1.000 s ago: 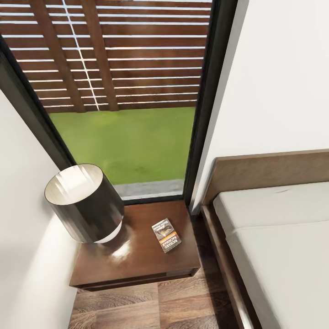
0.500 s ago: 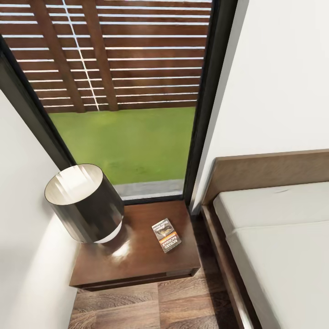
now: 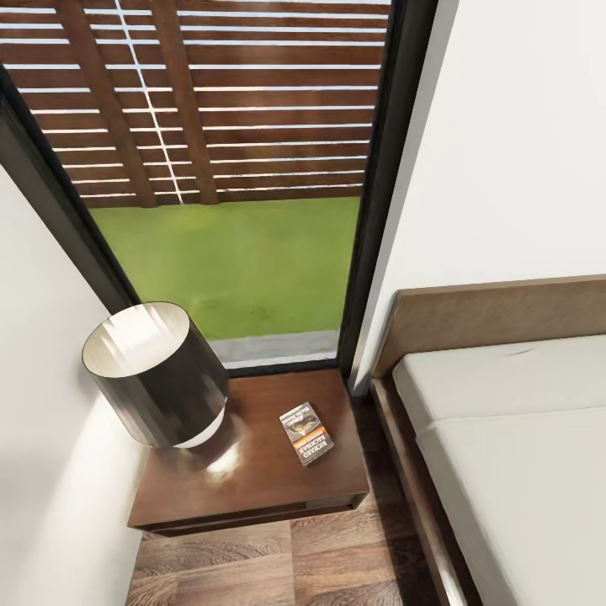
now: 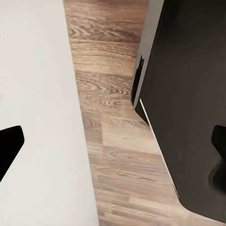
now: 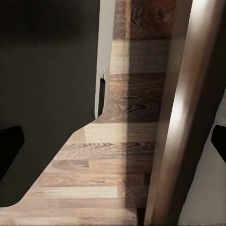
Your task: In the bedroom, move the book from the bed onto either nightstand, and place the two sandals side by side next to the bed.
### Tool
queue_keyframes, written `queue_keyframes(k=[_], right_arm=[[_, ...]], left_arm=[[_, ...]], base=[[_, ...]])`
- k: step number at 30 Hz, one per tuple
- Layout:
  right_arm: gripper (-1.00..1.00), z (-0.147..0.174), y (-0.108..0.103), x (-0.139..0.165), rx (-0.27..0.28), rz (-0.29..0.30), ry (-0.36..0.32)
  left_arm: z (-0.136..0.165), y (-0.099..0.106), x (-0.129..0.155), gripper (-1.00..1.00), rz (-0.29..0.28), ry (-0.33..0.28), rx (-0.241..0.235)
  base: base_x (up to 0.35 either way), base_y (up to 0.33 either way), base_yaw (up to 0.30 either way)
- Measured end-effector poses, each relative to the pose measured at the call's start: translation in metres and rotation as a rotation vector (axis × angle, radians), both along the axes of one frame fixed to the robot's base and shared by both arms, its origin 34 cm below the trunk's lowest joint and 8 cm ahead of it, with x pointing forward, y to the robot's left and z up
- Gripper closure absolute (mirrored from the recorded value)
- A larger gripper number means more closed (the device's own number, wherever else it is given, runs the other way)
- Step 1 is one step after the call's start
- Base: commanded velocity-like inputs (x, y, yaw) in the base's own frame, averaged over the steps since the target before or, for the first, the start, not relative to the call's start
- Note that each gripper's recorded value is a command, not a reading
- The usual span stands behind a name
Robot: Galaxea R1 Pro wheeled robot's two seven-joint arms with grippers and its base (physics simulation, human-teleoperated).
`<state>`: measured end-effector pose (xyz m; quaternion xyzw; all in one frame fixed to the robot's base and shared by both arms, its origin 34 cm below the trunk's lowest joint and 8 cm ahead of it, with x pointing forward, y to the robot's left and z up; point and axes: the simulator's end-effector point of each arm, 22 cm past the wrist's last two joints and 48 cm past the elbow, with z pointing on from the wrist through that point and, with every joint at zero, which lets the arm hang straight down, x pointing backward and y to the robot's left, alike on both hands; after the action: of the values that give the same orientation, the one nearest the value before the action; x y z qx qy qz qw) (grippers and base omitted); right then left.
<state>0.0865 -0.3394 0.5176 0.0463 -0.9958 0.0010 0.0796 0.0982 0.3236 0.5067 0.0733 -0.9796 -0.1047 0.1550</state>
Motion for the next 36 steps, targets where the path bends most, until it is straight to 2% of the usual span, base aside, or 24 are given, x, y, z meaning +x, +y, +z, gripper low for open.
queue_keyframes(k=[30,36], right_arm=[[-1.00,0.008,0.006,-0.042,0.010,-0.010,0.089],[-1.00,0.012,0.014,-0.060,0.022,-0.017,0.128]], left_arm=[[0.005,0.003,-0.015,-1.00,-0.001,0.028,0.008],[0.005,0.004,-0.018,-1.00,-0.001,0.031,0.008]], base=[[0.000,0.000,0.000],[0.000,0.000,0.000]])
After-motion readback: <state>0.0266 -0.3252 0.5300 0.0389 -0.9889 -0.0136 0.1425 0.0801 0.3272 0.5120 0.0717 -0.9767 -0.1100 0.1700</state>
